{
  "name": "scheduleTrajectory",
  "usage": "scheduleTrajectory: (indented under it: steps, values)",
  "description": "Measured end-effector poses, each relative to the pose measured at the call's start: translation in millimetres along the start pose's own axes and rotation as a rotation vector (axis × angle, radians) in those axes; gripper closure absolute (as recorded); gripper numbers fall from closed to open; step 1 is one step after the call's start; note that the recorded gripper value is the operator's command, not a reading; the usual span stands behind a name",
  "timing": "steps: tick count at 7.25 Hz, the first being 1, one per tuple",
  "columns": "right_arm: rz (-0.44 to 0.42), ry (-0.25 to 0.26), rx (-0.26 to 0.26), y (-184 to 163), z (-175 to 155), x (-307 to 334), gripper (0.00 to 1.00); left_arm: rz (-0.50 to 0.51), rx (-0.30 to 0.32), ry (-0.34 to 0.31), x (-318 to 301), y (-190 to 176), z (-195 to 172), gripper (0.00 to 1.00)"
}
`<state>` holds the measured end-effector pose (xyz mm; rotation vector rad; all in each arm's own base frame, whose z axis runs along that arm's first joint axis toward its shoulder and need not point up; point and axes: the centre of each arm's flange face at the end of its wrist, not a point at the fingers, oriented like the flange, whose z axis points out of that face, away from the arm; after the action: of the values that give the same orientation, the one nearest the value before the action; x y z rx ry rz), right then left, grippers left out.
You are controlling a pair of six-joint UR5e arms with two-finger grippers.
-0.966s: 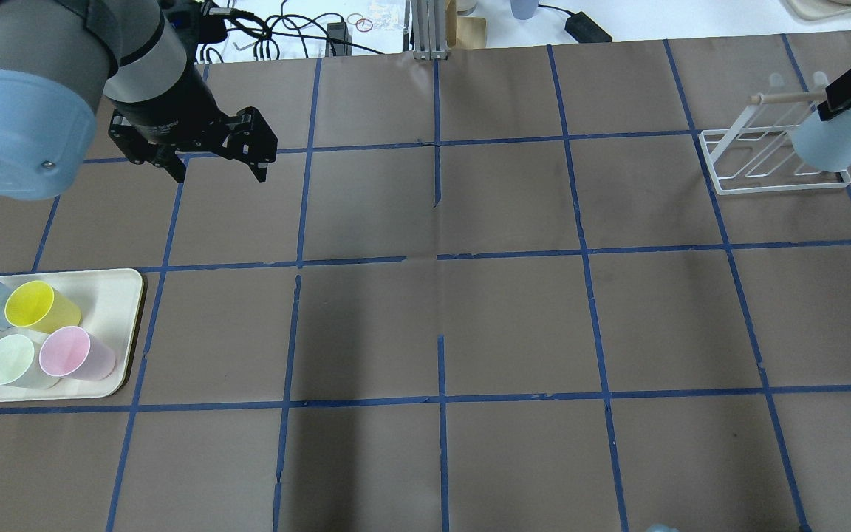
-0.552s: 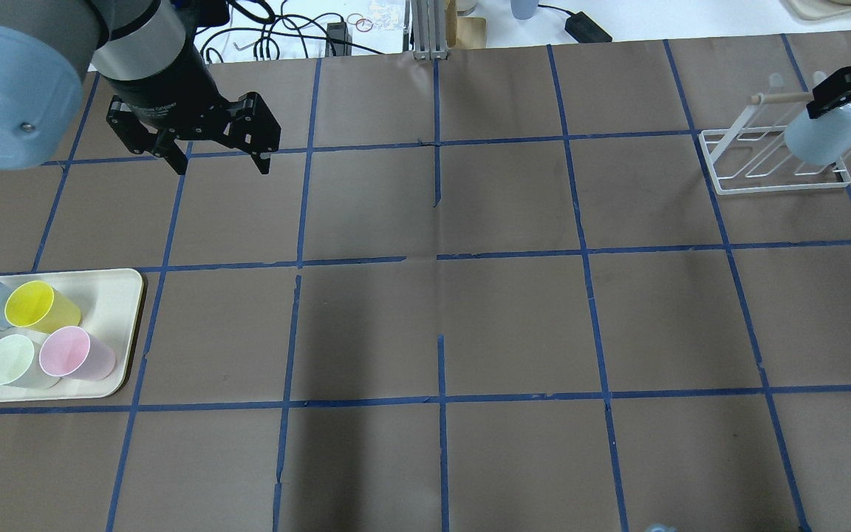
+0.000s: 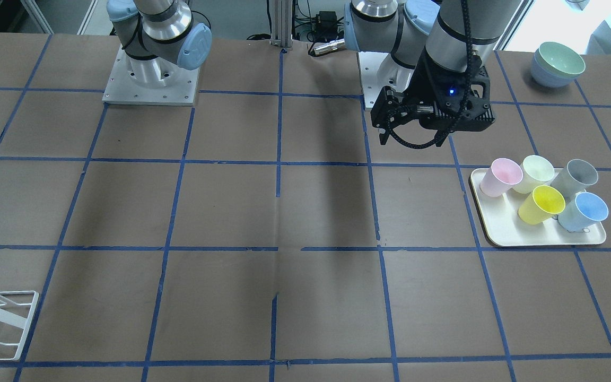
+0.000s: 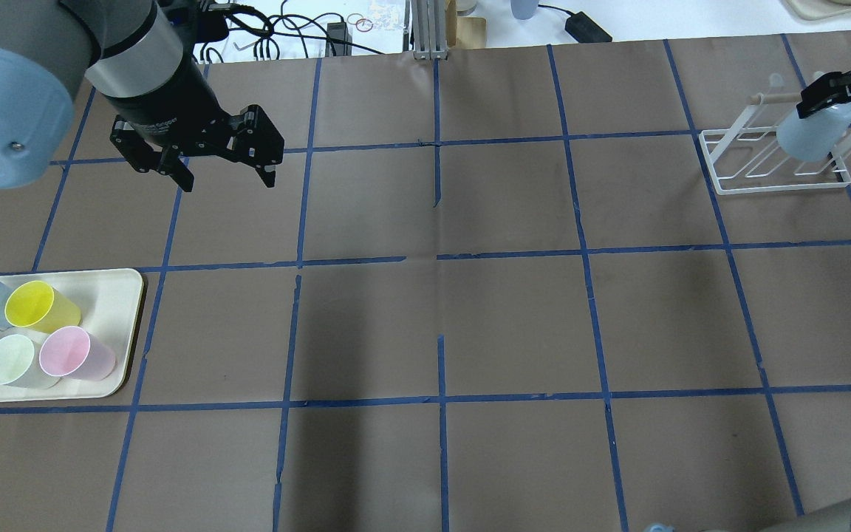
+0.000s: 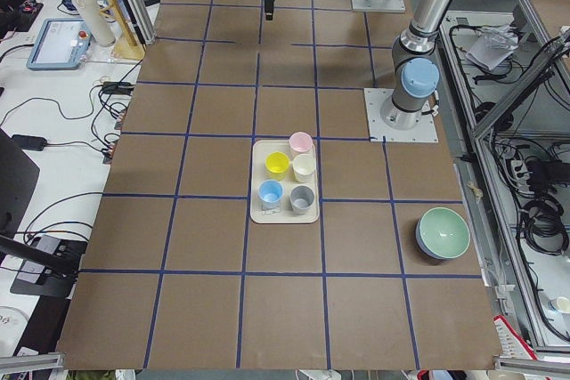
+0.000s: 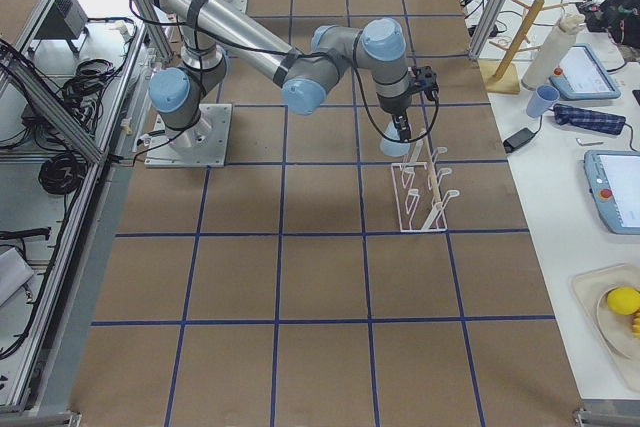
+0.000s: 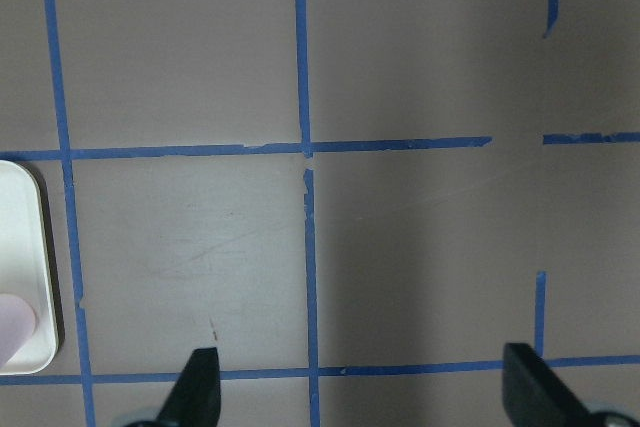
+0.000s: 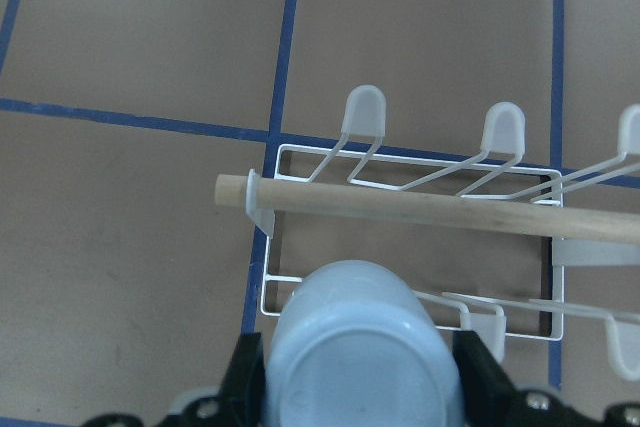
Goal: Transfer IKEA cup to right arm and place on rack
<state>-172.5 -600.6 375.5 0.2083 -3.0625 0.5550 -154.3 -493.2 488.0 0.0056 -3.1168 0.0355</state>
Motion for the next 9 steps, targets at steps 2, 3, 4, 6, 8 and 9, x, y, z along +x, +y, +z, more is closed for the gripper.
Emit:
scheduleTrajectory:
  steps: [2, 3, 4, 6, 8, 9]
  values:
    - [0.01, -0.006, 0.0, 1, 9, 0, 0.97, -0.005, 0.001, -0.001, 0, -1, 0, 0.0]
    - [0.014, -0.01, -0.004, 2, 11, -1, 0.94, -0.006, 0.001, -0.001, 0, -1, 1, 0.0]
    - [0.017, -0.015, -0.011, 3, 15, -1, 0.9, -0.006, 0.0, -0.001, -1, -2, 1, 0.0]
    - [0.023, -0.032, -0.034, 5, 33, 1, 0.58, -0.005, 0.002, -0.002, -1, -4, 0, 0.0]
    - [0.027, -0.045, -0.051, 7, 46, 3, 0.33, -0.004, 0.003, -0.003, -1, -7, -1, 0.0]
    - [0.028, -0.048, -0.058, 8, 50, 3, 0.13, -0.004, 0.004, -0.003, -1, -7, -2, 0.0]
